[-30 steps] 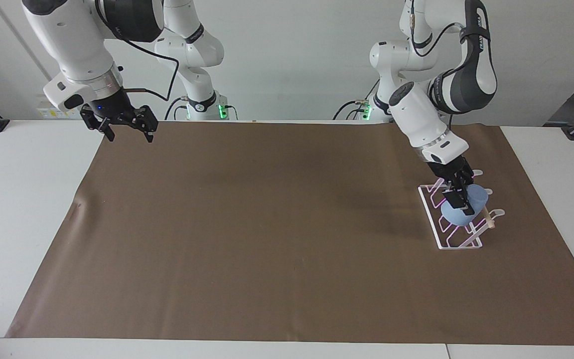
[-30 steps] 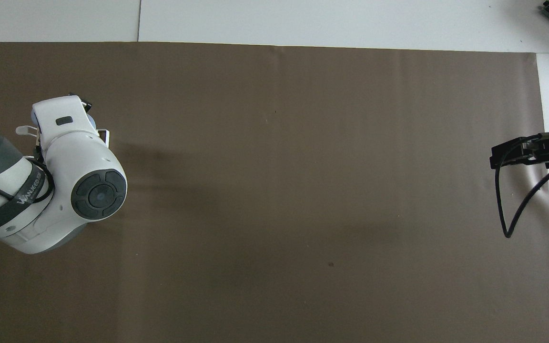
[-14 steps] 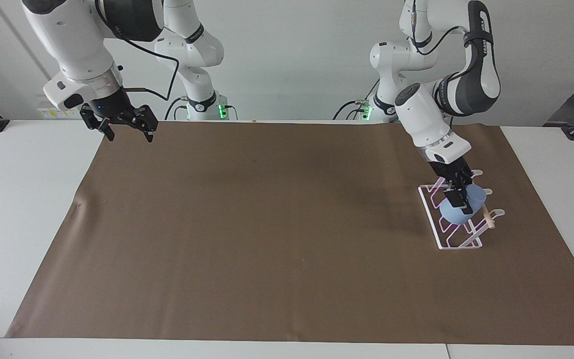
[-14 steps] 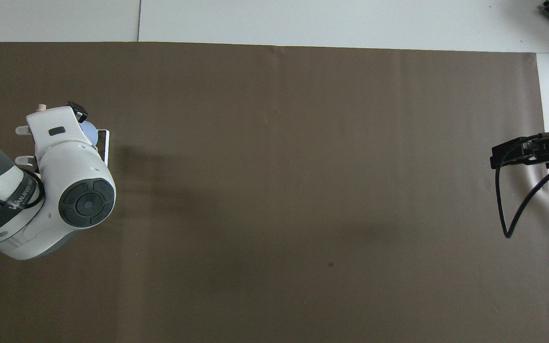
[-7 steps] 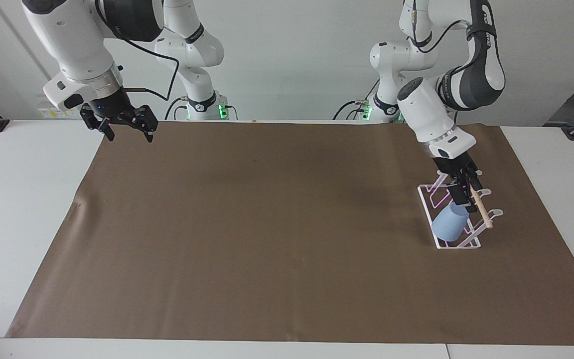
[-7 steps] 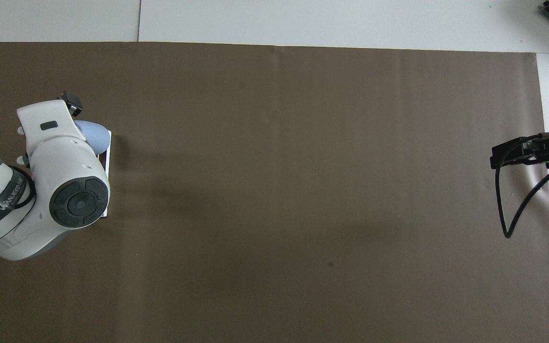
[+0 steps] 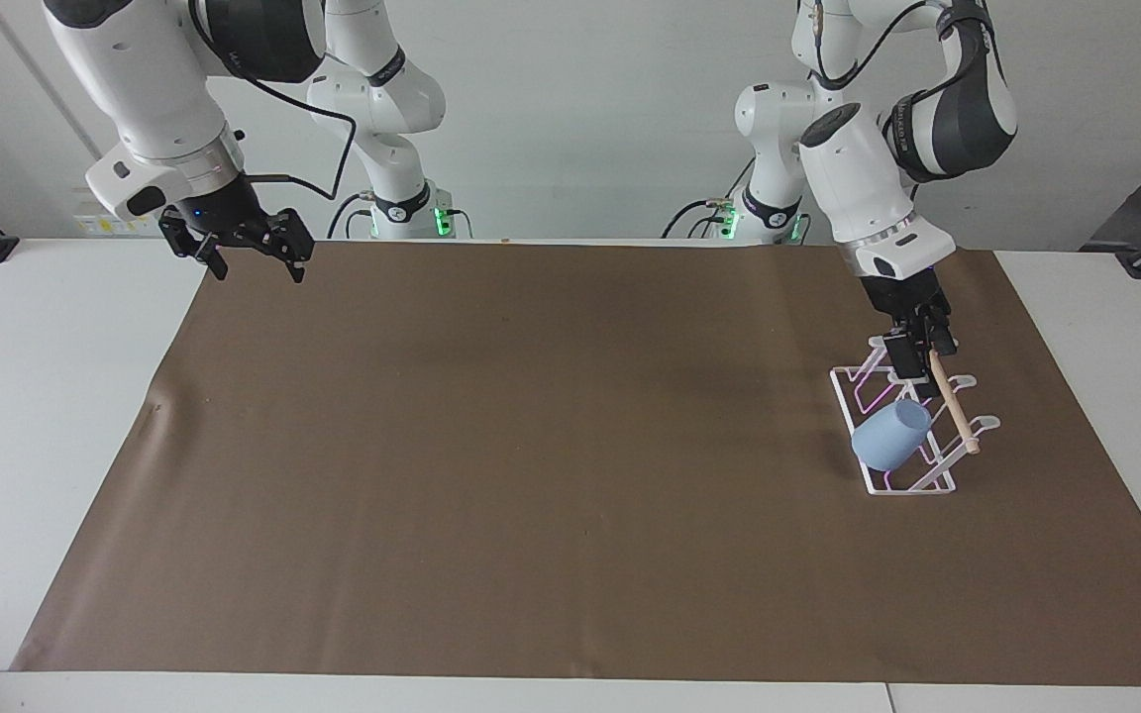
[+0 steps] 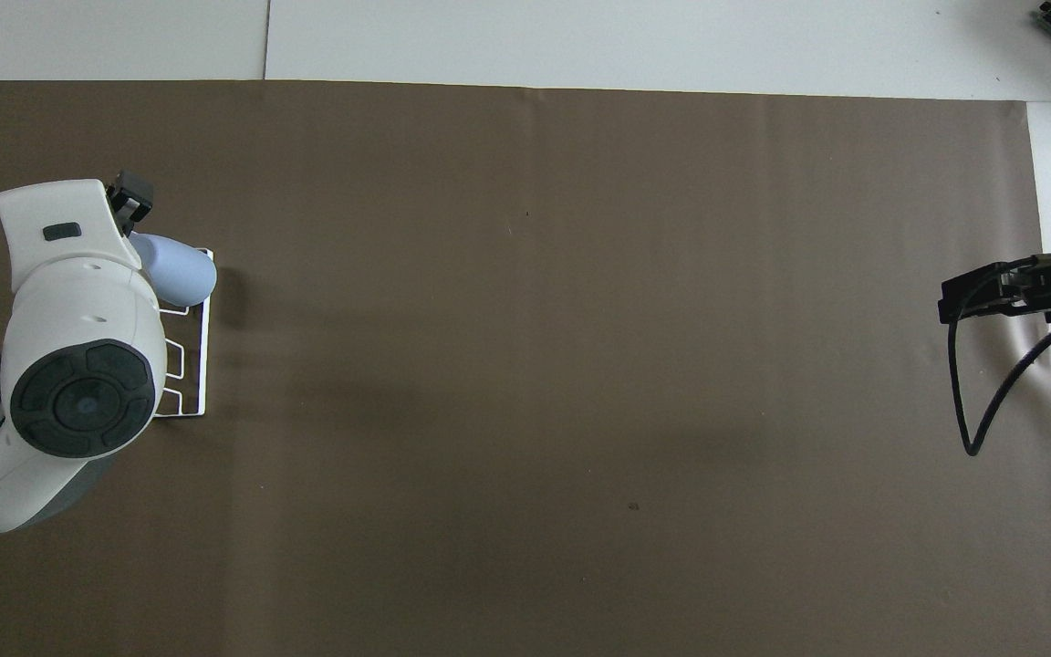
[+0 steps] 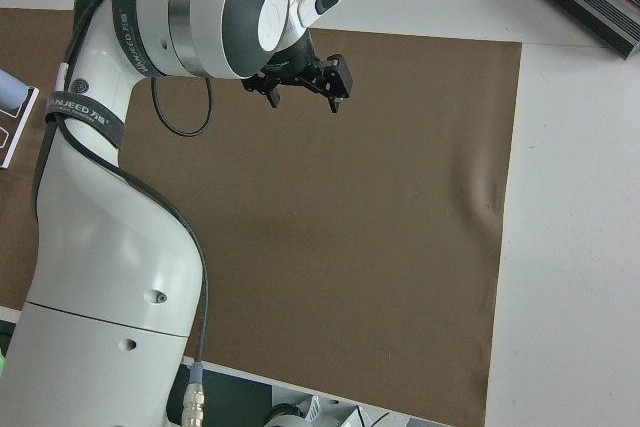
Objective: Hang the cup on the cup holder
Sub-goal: 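Lower the cup onto the rack's upper hook with the left gripper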
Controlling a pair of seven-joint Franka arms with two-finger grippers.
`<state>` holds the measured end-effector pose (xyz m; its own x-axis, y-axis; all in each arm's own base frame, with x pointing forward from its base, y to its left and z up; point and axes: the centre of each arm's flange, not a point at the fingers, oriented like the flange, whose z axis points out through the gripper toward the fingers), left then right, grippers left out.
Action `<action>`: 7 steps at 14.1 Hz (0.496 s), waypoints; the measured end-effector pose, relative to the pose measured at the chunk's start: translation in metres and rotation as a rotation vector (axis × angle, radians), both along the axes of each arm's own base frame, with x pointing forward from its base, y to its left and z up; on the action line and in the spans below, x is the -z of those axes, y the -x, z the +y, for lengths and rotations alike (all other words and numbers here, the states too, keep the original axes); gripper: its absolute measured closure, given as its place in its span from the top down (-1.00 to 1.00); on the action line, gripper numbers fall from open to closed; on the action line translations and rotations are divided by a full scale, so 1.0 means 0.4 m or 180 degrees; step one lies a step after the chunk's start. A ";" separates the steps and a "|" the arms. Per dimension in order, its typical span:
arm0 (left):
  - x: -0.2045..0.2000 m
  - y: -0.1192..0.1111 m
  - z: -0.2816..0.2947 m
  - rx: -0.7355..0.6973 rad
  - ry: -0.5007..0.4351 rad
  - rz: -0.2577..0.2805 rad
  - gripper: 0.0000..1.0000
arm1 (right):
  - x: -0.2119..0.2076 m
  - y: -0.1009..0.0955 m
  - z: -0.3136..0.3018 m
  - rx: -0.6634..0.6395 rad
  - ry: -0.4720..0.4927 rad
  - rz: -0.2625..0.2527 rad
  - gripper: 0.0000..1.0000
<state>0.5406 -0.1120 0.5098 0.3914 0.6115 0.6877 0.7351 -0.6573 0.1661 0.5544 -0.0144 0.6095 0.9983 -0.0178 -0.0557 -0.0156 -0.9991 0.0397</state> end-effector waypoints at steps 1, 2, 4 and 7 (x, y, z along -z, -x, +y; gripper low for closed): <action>-0.026 0.006 -0.003 0.0055 0.0057 0.0060 1.00 | 0.000 0.000 0.000 0.0000 0.0000 0.0000 1.00; -0.049 0.010 -0.008 0.0102 0.0100 0.0122 1.00 | 0.000 0.000 0.000 0.0000 0.0000 0.0000 1.00; -0.083 0.017 -0.032 0.0236 0.0176 0.0290 1.00 | 0.000 0.000 0.000 0.0000 0.0000 0.0000 1.00; -0.111 0.022 -0.058 0.0640 0.0290 0.0655 1.00 | 0.000 0.000 0.000 0.0000 0.0000 0.0000 1.00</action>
<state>0.5319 -0.1353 0.5541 0.6364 0.5632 0.5271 0.6161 -0.7823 0.0920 0.5544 -0.0144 0.6095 0.9983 -0.0178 -0.0557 -0.0156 -0.9991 0.0397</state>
